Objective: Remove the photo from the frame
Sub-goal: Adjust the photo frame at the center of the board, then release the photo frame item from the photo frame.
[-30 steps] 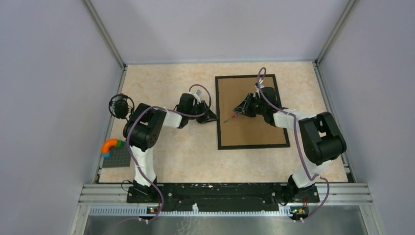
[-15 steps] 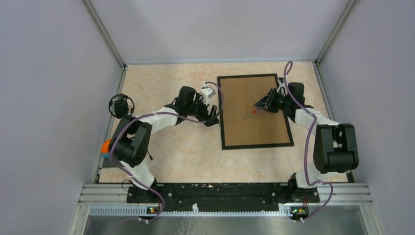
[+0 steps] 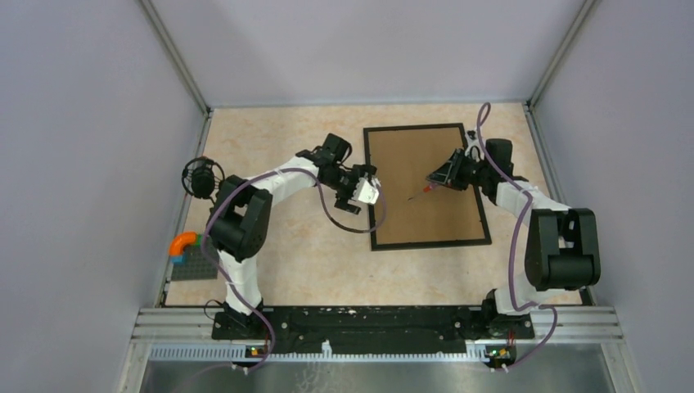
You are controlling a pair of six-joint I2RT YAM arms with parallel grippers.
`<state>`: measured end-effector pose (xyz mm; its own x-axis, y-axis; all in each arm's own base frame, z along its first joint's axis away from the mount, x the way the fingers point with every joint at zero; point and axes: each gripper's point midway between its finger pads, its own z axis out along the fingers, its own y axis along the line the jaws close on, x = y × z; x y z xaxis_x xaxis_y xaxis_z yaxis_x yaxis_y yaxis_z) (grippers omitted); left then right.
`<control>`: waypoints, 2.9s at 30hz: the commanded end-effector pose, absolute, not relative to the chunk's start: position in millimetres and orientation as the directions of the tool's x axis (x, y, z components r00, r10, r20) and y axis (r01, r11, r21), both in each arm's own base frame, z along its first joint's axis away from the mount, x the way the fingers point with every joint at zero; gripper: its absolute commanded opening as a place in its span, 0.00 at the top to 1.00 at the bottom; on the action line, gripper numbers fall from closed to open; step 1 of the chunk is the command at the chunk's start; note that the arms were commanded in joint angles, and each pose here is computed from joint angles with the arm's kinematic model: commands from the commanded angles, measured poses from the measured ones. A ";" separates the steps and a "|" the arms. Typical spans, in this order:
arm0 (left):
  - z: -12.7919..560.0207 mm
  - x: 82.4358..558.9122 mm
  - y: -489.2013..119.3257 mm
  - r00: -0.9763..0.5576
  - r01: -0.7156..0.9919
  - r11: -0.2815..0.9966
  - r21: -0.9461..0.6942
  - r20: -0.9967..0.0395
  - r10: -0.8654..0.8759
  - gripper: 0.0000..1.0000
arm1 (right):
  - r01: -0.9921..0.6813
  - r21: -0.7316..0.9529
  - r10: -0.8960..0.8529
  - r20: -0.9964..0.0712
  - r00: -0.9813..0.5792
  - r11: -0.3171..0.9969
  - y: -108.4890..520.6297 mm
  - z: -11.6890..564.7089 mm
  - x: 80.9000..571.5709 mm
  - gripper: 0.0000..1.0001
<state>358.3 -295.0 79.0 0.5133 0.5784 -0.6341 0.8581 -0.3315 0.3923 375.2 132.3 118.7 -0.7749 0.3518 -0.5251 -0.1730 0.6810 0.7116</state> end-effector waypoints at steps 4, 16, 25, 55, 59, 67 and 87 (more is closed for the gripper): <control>40.3 332.0 -329.0 0.680 0.718 -0.585 0.376 -0.557 0.477 0.13 | -0.252 0.708 0.335 -0.577 -0.744 0.659 133.3 143.4 376.0 1.00; 13.7 344.0 -354.1 0.506 0.836 -0.513 0.196 -0.638 0.581 0.53 | -0.242 0.702 0.349 -0.585 -0.732 0.670 121.6 140.8 384.3 1.00; 16.2 345.5 -371.4 0.376 0.912 -0.375 0.167 -0.703 0.604 0.57 | -0.228 0.700 0.344 -0.574 -0.743 0.677 120.6 132.6 381.4 1.00; -1.5 315.7 -368.6 0.486 0.861 -0.431 0.271 -0.687 0.539 0.57 | -0.196 0.767 0.314 -0.462 -0.829 0.610 154.8 74.3 371.7 1.00; -2.8 316.6 -369.4 0.485 0.862 -0.430 0.270 -0.687 0.541 0.58 | -0.181 0.771 0.291 -0.431 -0.854 0.611 161.1 61.9 363.5 1.00; -4.3 316.7 -369.1 0.481 0.864 -0.428 0.265 -0.686 0.546 0.59 | -0.188 0.765 0.266 -0.427 -0.864 0.617 161.1 59.9 360.9 1.00; -6.5 315.5 -367.2 0.476 0.866 -0.430 0.256 -0.685 0.552 0.59 | -0.164 0.800 0.323 -0.409 -0.853 0.578 138.6 68.9 376.5 1.00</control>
<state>344.6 -384.3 31.8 0.5650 0.4659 -0.6810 0.8210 -0.3993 0.4079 377.1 132.6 69.1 -0.8507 0.3504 -0.3918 -0.1225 0.5927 0.7961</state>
